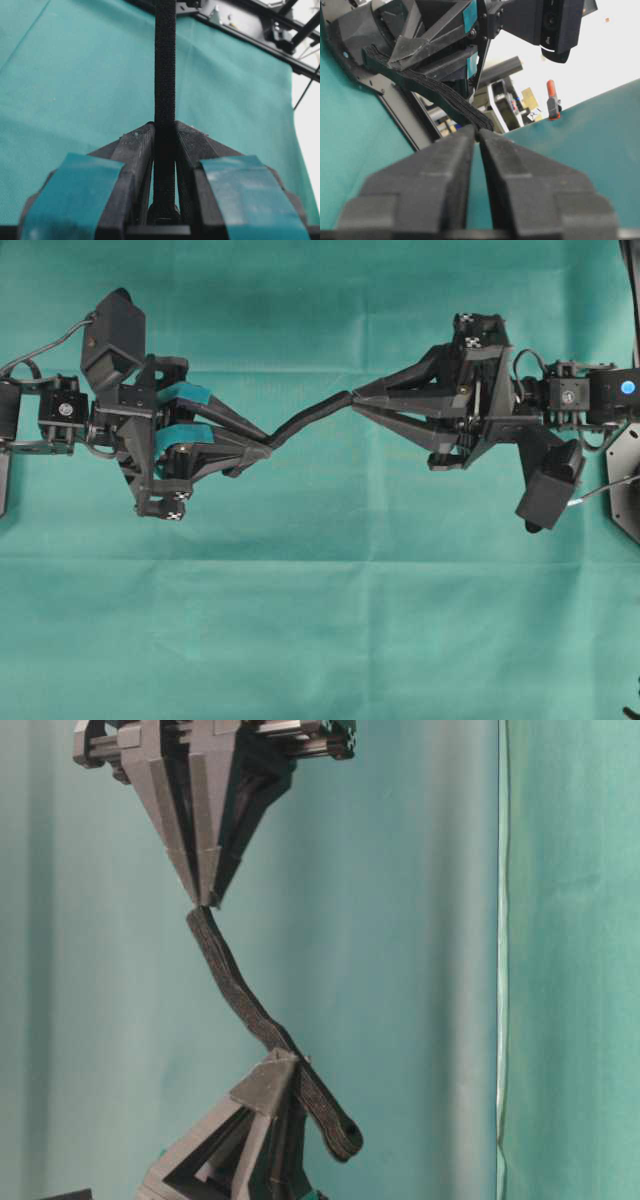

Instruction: Peel off the Velcro with your right arm.

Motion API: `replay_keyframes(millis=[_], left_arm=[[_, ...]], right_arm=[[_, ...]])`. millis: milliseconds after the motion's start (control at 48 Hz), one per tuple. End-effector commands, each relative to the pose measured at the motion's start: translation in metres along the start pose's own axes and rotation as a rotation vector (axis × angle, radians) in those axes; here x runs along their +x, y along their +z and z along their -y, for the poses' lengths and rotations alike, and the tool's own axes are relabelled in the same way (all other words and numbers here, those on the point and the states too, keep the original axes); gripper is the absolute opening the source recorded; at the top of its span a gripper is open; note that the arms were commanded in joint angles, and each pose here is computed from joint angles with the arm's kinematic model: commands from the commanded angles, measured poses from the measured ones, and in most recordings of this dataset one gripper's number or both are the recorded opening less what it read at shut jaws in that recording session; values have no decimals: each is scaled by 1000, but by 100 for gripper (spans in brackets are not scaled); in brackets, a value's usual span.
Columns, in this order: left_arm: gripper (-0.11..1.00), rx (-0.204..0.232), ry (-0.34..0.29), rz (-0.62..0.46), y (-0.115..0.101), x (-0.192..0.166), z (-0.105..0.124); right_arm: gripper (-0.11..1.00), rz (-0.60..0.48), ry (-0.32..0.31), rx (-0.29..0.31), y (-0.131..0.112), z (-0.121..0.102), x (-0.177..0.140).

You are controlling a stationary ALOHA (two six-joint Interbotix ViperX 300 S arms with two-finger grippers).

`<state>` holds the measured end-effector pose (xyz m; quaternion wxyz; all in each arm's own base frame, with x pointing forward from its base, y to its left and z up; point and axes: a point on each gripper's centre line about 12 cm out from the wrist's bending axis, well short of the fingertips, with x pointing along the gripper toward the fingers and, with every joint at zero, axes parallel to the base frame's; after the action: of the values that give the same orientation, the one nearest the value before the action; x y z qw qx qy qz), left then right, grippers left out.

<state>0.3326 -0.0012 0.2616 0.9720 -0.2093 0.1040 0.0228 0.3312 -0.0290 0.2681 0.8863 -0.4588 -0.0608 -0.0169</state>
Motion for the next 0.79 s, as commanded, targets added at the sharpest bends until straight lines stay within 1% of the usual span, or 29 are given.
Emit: replay_keyframes(millis=[0, 208, 771], left_arm=[[10, -1, -13, 36, 10, -3, 3], [10, 0, -14, 34, 9, -3, 4], [10, 1, -13, 38, 11, -3, 4]], right_arm=[[-6, 22, -31, 0, 5, 8, 3], [-9, 27, -35, -1, 5, 8, 2], [-9, 14, -18, 4, 1, 2, -2]])
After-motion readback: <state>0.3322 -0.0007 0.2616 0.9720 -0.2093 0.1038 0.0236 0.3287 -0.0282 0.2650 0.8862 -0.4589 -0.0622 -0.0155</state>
